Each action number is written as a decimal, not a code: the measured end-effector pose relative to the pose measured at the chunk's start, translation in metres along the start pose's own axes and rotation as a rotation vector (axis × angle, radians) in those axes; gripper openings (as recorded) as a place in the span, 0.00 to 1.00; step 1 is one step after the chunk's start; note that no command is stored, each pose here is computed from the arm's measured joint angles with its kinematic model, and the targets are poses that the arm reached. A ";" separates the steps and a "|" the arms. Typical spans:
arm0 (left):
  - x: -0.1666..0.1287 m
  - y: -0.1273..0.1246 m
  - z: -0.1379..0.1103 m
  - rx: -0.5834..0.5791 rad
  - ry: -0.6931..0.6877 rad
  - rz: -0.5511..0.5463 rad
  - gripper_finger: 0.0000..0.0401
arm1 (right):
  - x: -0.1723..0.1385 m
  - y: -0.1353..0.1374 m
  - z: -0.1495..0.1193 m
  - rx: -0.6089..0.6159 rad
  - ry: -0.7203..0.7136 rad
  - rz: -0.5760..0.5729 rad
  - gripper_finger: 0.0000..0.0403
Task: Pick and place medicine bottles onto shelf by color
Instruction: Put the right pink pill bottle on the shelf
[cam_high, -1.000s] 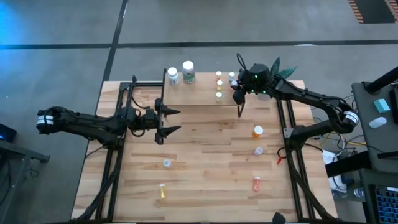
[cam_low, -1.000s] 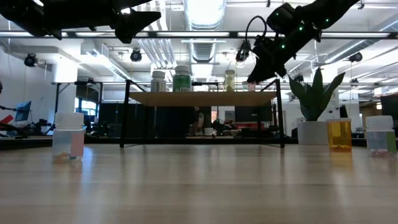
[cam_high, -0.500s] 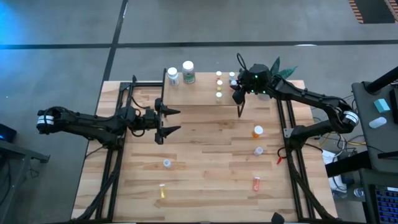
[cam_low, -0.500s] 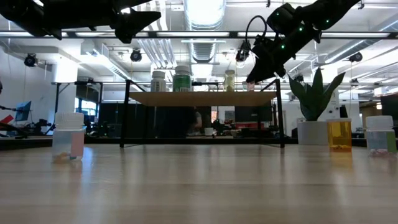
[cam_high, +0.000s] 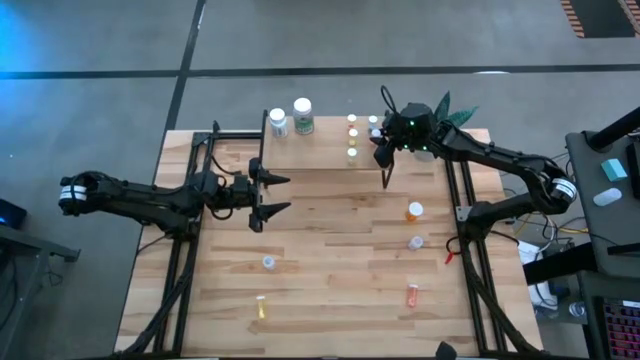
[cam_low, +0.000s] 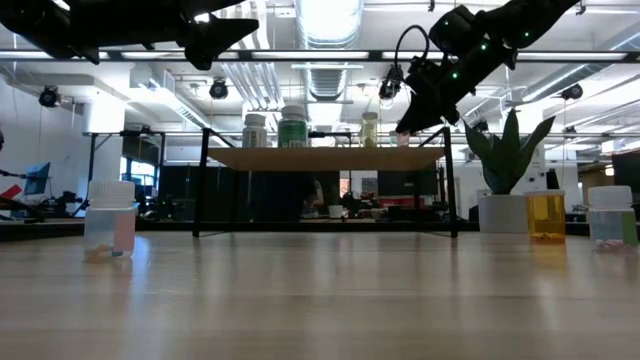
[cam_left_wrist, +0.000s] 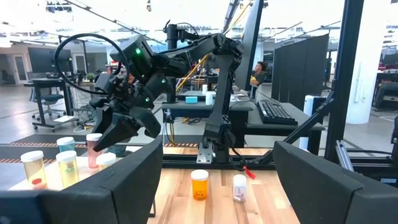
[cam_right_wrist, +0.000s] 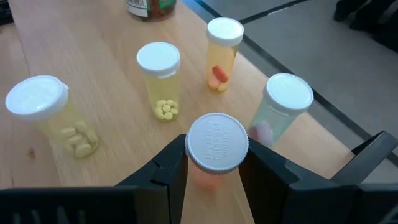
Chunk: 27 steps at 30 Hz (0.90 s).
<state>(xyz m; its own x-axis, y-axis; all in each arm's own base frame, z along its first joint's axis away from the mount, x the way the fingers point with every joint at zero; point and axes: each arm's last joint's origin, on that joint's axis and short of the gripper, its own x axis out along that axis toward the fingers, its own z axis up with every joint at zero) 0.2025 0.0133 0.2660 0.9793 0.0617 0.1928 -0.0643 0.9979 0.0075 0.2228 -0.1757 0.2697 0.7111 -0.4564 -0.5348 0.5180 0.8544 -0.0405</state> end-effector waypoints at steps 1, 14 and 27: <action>0.000 0.000 0.000 0.000 0.000 0.000 0.72 | 0.000 0.000 0.000 0.000 0.002 0.002 0.31; 0.000 0.000 0.000 0.001 0.000 0.000 0.72 | 0.001 0.001 -0.001 0.006 -0.008 0.024 0.31; 0.000 0.000 0.000 0.001 0.000 0.000 0.72 | 0.001 0.001 -0.001 0.005 -0.008 0.026 0.45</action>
<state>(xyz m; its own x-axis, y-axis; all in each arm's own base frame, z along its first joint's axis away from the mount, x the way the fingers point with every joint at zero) 0.2025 0.0133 0.2660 0.9793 0.0617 0.1928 -0.0645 0.9979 0.0086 0.2234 -0.1751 0.2688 0.7279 -0.4363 -0.5290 0.5017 0.8647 -0.0229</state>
